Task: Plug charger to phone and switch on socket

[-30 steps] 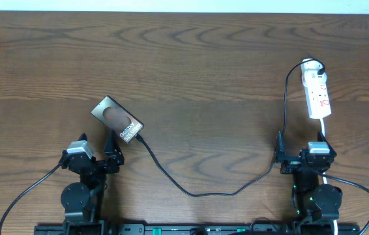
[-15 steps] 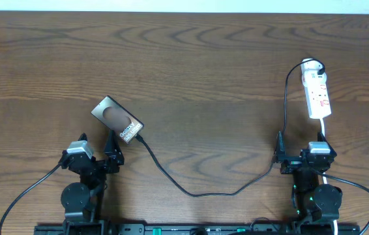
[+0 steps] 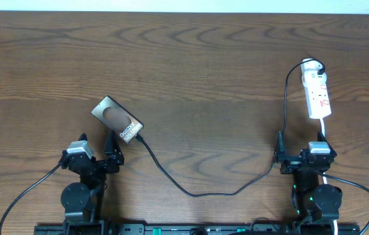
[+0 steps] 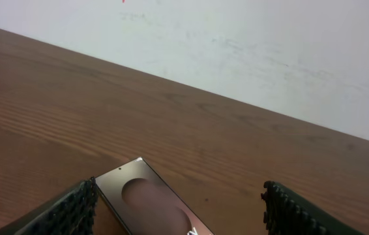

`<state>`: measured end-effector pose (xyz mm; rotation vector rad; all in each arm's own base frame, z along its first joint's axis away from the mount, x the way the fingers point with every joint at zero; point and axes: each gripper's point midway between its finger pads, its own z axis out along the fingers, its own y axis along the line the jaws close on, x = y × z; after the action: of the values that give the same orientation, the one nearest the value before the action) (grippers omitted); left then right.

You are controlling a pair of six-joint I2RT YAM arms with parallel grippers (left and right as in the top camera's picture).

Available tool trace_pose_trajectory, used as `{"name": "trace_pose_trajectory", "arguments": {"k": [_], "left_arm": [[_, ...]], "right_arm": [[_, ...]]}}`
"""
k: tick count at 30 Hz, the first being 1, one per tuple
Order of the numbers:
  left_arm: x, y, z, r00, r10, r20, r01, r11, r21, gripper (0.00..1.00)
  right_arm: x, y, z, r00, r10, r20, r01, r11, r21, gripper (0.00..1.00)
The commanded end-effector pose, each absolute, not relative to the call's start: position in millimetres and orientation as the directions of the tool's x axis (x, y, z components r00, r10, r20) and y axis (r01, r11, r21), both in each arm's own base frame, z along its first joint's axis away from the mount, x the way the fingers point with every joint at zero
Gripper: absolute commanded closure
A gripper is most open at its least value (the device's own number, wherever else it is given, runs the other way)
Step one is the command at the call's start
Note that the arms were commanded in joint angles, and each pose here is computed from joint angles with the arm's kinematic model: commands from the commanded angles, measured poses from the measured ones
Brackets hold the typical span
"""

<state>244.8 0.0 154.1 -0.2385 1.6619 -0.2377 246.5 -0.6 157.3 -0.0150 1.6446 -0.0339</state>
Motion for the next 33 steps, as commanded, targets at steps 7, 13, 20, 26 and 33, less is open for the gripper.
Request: {"name": "trace_pose_trajectory", "arguments": {"k": [7,13,20,26,33], "left_arm": [[244.1,-2.1,138.9,-0.146,-0.282,-0.948,-0.017,0.959,-0.282,0.21],[244.1,-2.1,138.9,-0.146,-0.282,-0.948,-0.017,0.959,-0.282,0.21],[244.1,-2.1,138.9,-0.146,-0.282,-0.948,-0.017,0.959,-0.282,0.21],[244.1,-2.1,138.9,-0.146,-0.282,-0.948,-0.017,0.959,-0.282,0.21],[244.1,-2.1,138.9,-0.146,-0.282,-0.948,-0.017,0.959,-0.282,0.21]], "right_arm": [[246.2,-1.0,157.5,-0.071,-0.014,-0.997,0.017,1.000,-0.015,0.01],[246.2,-1.0,157.6,-0.071,-0.014,-0.997,0.017,1.000,-0.015,0.01],[246.2,-1.0,157.6,-0.071,-0.014,-0.997,0.017,1.000,-0.015,0.01],[246.2,-1.0,157.6,-0.071,-0.014,-0.997,0.017,1.000,-0.015,0.01],[246.2,-1.0,157.6,-0.071,-0.014,-0.997,0.017,1.000,-0.015,0.01]]}}
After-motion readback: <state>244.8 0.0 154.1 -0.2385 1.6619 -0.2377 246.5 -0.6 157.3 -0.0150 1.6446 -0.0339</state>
